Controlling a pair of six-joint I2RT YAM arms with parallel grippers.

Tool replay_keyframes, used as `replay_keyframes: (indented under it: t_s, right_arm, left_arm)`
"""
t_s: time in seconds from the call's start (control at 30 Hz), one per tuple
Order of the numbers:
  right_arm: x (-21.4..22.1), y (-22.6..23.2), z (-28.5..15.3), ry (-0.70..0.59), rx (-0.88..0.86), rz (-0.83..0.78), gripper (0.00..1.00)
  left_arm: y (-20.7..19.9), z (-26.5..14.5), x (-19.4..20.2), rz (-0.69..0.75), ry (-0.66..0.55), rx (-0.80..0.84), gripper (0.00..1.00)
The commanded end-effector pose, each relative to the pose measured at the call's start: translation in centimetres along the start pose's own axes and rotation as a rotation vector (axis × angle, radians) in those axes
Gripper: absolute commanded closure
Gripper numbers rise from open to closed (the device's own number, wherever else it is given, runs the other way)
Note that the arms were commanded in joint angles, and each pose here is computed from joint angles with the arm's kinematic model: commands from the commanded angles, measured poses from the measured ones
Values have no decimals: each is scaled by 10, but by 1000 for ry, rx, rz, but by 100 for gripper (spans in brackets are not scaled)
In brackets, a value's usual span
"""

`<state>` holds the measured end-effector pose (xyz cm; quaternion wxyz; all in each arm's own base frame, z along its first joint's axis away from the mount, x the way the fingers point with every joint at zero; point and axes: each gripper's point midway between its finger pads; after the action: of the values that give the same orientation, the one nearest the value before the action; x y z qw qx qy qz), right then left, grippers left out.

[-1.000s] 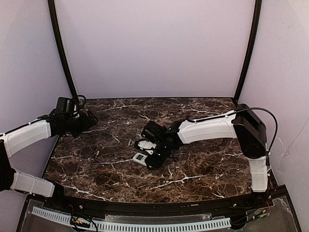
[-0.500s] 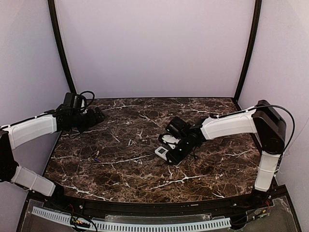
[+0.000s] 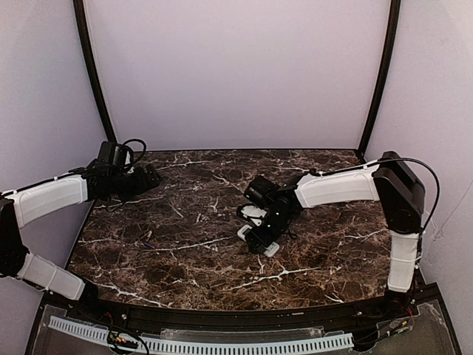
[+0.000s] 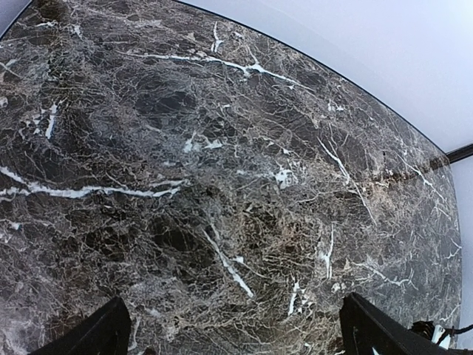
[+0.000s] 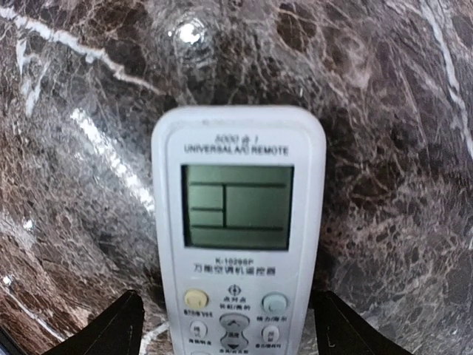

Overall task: Load the batteries into the remote control
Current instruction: Pick up the remote control from the center of the board.

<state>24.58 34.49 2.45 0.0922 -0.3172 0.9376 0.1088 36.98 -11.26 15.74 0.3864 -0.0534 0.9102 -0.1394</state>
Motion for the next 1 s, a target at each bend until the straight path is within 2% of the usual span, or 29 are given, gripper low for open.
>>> replay_keyframes:
  t_s: [0.0,0.17,0.4,0.5,0.7,0.97]
  right_arm:
    - [-4,3,10,48,-4,-20,22]
    - [-10,5,15,60,-2,-31,26]
    - [-14,8,22,70,-24,-46,47]
    - [-22,11,14,44,-53,-47,56]
    - [-64,28,-41,-139,-215,-56,61]
    - [-115,29,-159,-501,-399,-57,64]
  left_arm:
    - [-8,-11,-13,34,-46,22,0]
    - [-12,-20,-16,60,-70,43,0]
    - [-23,-24,-17,117,-86,68,0]
    - [-36,-27,-17,142,-96,129,0]
    - [-68,-36,-21,214,-151,271,0]
    - [-121,-57,-21,307,-246,519,0]
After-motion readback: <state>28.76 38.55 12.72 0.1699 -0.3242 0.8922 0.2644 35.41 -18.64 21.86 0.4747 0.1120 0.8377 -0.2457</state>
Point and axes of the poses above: each gripper's point midway between its finger pads, its own z axis out along the fingers, its own y axis along the line the jaws close on, x = y × z, and after that the axes turned 11 degrees about z, right-handed
